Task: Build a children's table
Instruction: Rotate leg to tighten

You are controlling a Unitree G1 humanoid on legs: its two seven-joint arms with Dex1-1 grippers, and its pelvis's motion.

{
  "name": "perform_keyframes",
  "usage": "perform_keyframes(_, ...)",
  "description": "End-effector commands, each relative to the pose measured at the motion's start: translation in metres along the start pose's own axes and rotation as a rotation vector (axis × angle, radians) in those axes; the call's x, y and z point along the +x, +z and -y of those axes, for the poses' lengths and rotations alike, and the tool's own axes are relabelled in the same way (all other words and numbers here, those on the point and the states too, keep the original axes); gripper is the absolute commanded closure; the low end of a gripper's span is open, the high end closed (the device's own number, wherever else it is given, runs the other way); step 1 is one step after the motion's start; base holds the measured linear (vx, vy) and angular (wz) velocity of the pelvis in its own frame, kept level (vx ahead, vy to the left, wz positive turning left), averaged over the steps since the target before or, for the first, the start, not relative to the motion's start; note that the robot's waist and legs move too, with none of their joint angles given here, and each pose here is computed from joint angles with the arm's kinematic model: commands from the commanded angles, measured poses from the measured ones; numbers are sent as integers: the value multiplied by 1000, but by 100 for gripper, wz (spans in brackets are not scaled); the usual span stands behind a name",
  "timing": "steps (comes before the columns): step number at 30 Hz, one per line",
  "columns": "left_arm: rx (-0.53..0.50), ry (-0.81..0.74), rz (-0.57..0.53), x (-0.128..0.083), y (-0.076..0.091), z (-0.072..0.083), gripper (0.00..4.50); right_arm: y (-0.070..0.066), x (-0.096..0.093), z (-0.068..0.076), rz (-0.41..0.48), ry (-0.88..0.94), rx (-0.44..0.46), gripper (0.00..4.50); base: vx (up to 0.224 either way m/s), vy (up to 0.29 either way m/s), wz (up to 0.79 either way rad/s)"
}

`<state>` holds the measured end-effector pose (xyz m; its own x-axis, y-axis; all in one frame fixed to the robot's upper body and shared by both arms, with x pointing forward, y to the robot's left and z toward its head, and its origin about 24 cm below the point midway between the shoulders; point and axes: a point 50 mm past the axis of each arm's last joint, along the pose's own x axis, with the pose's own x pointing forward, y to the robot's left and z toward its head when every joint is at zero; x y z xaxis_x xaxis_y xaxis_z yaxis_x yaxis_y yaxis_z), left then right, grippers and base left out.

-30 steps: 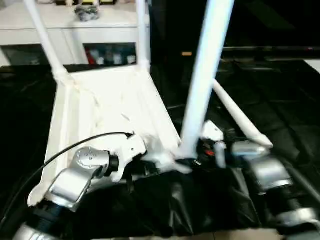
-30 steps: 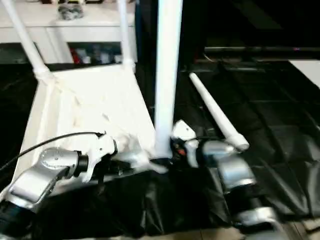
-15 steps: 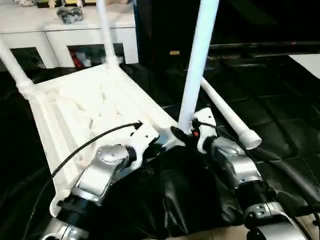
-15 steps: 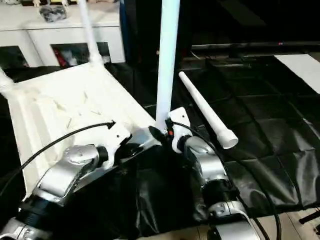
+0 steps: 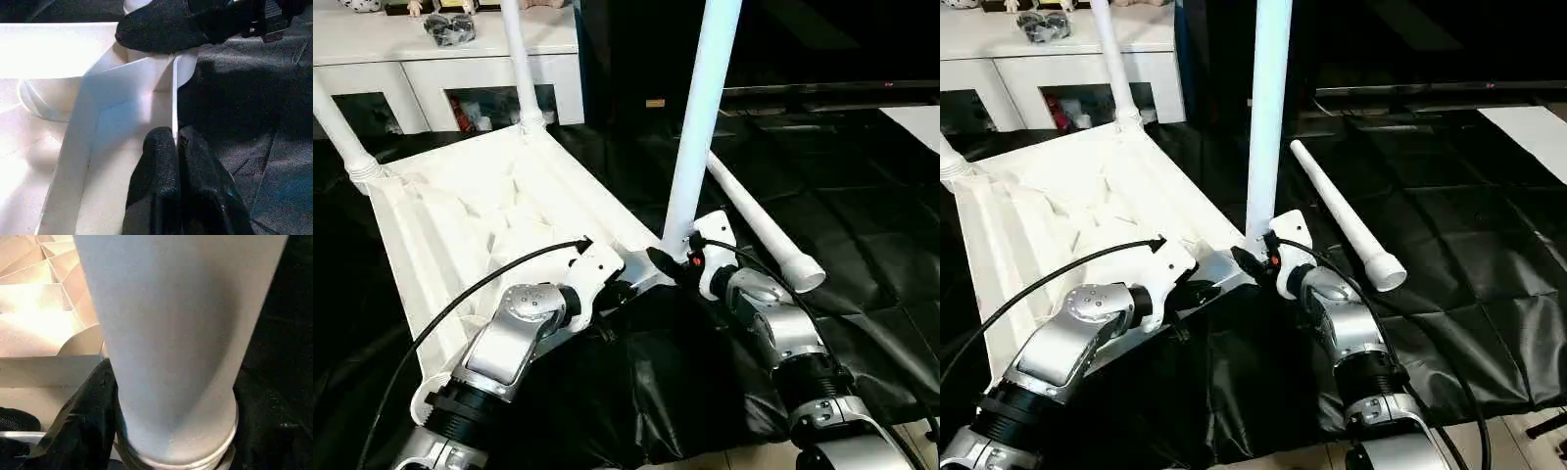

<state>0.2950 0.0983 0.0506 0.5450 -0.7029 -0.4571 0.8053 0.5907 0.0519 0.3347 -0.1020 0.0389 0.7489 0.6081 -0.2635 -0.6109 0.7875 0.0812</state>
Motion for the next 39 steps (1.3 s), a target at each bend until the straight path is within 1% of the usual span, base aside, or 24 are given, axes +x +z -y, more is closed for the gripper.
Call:
perform_keyframes(1,68,-48,165,6,40,10,450,-14,14,-33,-55,133,37,181,0,0,0)
perform_keyframes(8,68,-48,165,6,40,10,450,-14,14,-33,-55,133,37,181,0,0,0)
perform_keyframes(9,91,-95,161,-1,36,9,450,-6,5,-26,-34,248,-49,125,0,0,0)
perform_keyframes(10,94,-100,160,-2,35,9,450,-6,4,-25,-33,259,-55,125,0,0,0)
perform_keyframes(11,121,-156,150,-12,30,7,450,0,-9,-17,-36,382,-119,111,0,0,0)
perform_keyframes(12,134,-186,143,-18,27,6,450,3,-16,-13,-41,449,-144,111,0,0,0)
perform_keyframes(13,140,-200,138,-21,25,5,450,6,-19,-11,-39,474,-140,105,0,0,0)
perform_keyframes(15,139,-201,137,-21,25,5,450,7,-19,-11,-36,471,-135,77,0,0,0)
perform_keyframes(18,138,-202,136,-21,25,5,450,6,-20,-11,-38,478,-134,59,0,0,0)
perform_keyframes(19,138,-203,136,-22,25,5,450,6,-21,-11,-39,480,-134,59,0,0,0)
perform_keyframes(20,138,-206,136,-22,25,5,450,5,-22,-12,-41,493,-135,37,0,0,0)
perform_keyframes(22,142,-214,135,-24,24,5,450,5,-25,-12,-50,532,-145,25,0,0,0)
perform_keyframes(24,145,-220,131,-25,23,4,450,4,-28,-13,-60,563,-184,6,0,0,0)
perform_keyframes(32,149,-226,124,-27,22,4,450,3,-29,-13,-74,573,-209,6,0,0,0)
perform_keyframes(35,148,-221,123,-27,21,3,450,2,-28,-12,-73,544,-207,38,0,0,0)
perform_keyframes(36,146,-217,123,-27,21,3,450,1,-26,-11,-66,510,-196,41,0,0,0)
perform_keyframes(37,145,-215,124,-27,21,3,450,1,-25,-12,-60,504,-189,56,0,0,0)
perform_keyframes(38,143,-213,125,-27,21,3,450,1,-24,-12,-51,496,-178,56,0,0,0)
perform_keyframes(39,142,-212,126,-26,21,3,450,0,-23,-14,-40,489,-166,70,0,0,0)
